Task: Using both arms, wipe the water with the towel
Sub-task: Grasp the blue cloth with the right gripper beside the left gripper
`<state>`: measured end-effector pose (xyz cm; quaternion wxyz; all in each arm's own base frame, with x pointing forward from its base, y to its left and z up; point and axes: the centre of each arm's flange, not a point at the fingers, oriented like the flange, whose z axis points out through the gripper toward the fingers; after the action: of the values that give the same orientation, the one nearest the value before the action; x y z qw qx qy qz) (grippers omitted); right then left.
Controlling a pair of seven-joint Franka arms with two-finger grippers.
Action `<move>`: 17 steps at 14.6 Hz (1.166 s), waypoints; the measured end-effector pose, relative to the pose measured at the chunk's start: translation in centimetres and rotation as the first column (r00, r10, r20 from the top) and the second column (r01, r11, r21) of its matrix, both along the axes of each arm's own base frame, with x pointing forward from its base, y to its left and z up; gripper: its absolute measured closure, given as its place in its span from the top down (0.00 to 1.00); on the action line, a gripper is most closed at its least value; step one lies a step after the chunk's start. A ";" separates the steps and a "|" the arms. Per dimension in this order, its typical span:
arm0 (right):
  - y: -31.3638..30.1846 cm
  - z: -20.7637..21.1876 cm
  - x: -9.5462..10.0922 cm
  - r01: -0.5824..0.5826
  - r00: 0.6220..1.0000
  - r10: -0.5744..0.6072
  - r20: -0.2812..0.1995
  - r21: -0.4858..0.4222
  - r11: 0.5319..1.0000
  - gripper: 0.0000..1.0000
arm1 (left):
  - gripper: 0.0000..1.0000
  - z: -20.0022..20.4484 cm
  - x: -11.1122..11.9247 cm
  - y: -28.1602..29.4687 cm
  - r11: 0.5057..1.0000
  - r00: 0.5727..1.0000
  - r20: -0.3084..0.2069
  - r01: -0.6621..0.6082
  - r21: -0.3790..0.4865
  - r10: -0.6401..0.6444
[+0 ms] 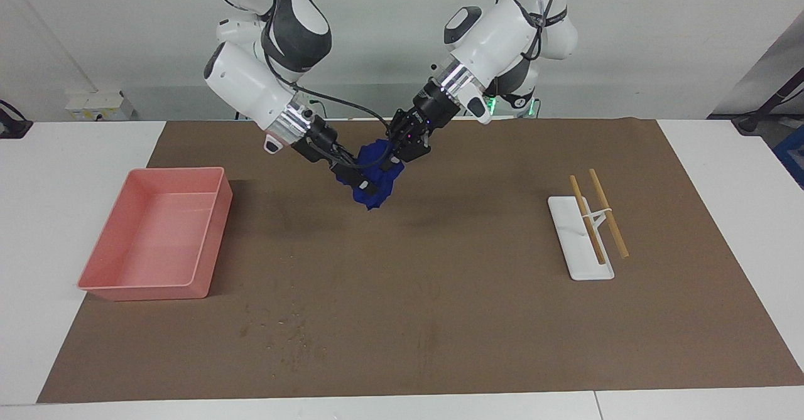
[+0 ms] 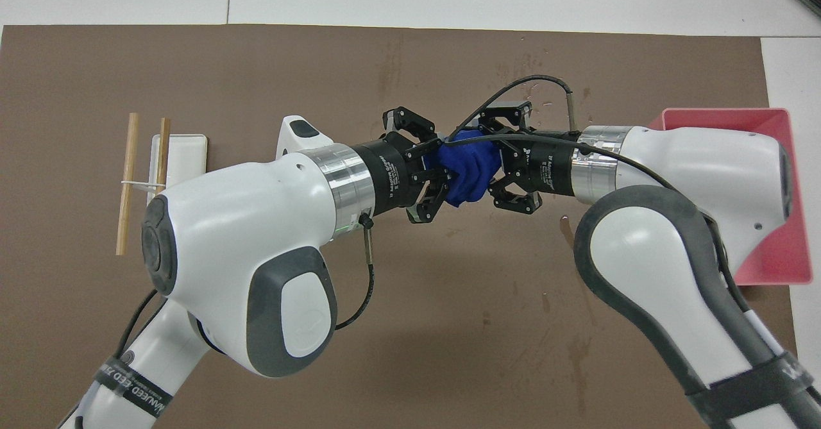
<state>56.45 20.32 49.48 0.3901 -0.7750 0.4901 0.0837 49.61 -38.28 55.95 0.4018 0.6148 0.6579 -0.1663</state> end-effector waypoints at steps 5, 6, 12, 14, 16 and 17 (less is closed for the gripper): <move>0.0 0.0 0.0 -0.005 1.000 0.005 0.005 -0.002 1.000 0.22 | 0.24 -0.1 0.0 0.0 1.000 1.000 0.002 -0.003 0.000 0.003; 0.0 0.0 0.0 -0.005 1.000 0.005 0.005 -0.002 1.000 0.13 | 0.24 -0.1 -0.1 0.0 1.000 1.000 0.005 -0.005 0.000 0.005; 0.0 -0.1 0.0 -0.014 1.000 0.014 0.012 -0.006 1.000 0.12 | 0.24 -0.3 -0.3 -0.3 1.000 1.000 0.018 -0.011 0.000 0.011; 0.1 -0.2 0.0 -0.015 1.000 0.015 0.011 -0.006 1.000 0.12 | 0.32 -0.3 -0.3 -0.3 1.000 1.000 0.023 -0.009 0.000 0.009; 0.2 -0.3 0.0 -0.018 1.000 0.018 0.009 -0.007 1.000 0.12 | 0.54 -0.1 -0.3 -0.3 1.000 0.998 0.058 0.017 0.018 -0.018; 0.2 -0.4 0.0 -0.020 1.000 0.020 0.010 -0.008 1.000 0.12 | 0.65 -0.2 -0.3 -0.2 0.999 0.996 0.083 0.040 0.037 -0.043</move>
<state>56.44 20.56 49.07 0.3886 -0.7818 0.4807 0.0821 49.35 -38.45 55.79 0.4146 0.6417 0.6305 -0.1368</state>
